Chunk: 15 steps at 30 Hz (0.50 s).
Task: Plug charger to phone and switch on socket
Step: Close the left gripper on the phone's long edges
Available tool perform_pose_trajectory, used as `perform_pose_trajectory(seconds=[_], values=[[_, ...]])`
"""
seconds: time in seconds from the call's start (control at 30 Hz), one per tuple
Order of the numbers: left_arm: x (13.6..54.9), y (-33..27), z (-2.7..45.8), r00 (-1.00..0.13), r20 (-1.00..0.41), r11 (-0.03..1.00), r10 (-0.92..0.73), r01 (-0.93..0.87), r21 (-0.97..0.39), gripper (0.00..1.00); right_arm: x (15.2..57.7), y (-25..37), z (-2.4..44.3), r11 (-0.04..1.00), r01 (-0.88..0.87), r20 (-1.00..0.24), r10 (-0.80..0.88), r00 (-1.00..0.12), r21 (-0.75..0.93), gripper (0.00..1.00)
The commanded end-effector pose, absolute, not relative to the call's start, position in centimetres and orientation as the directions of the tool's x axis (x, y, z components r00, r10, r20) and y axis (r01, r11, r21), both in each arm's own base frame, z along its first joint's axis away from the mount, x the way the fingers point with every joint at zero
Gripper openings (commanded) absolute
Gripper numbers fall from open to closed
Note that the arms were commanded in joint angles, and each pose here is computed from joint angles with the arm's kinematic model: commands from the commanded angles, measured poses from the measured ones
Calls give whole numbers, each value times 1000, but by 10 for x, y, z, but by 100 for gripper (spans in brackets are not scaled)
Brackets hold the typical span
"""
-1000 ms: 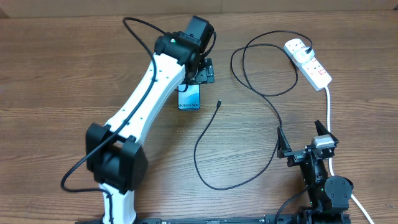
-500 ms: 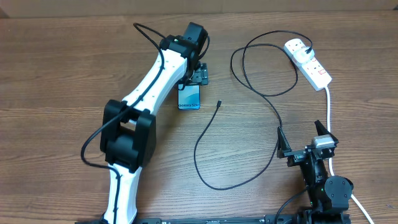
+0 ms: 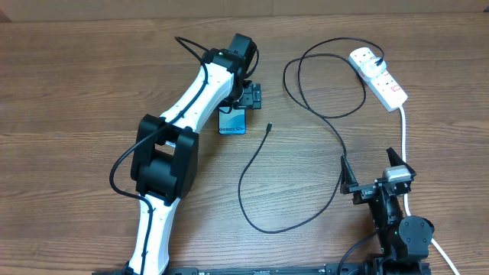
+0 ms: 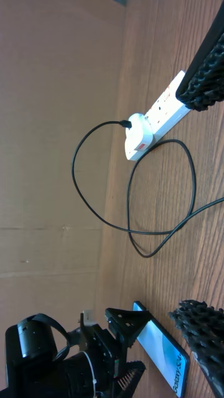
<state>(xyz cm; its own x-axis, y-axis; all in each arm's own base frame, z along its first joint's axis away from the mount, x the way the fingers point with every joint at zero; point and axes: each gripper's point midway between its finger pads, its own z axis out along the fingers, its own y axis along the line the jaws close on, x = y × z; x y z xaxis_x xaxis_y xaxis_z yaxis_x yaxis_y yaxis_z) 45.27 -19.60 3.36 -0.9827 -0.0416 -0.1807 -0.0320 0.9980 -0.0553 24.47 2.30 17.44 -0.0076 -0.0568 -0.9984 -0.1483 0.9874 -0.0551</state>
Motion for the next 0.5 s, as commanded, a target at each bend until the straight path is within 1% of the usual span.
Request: perform_pose_trajectory(seconds=[0.0,0.47], values=[[456,-192,28,-982,-182,998,-55,-51,-27,100,245,22,173,988,-145,-998,-57,-1,-57,100],[462,-187,21,-978,-201,999,-49,-49,-3,100,245,22,173,988,-145,-998,-57,-1,-57,100]])
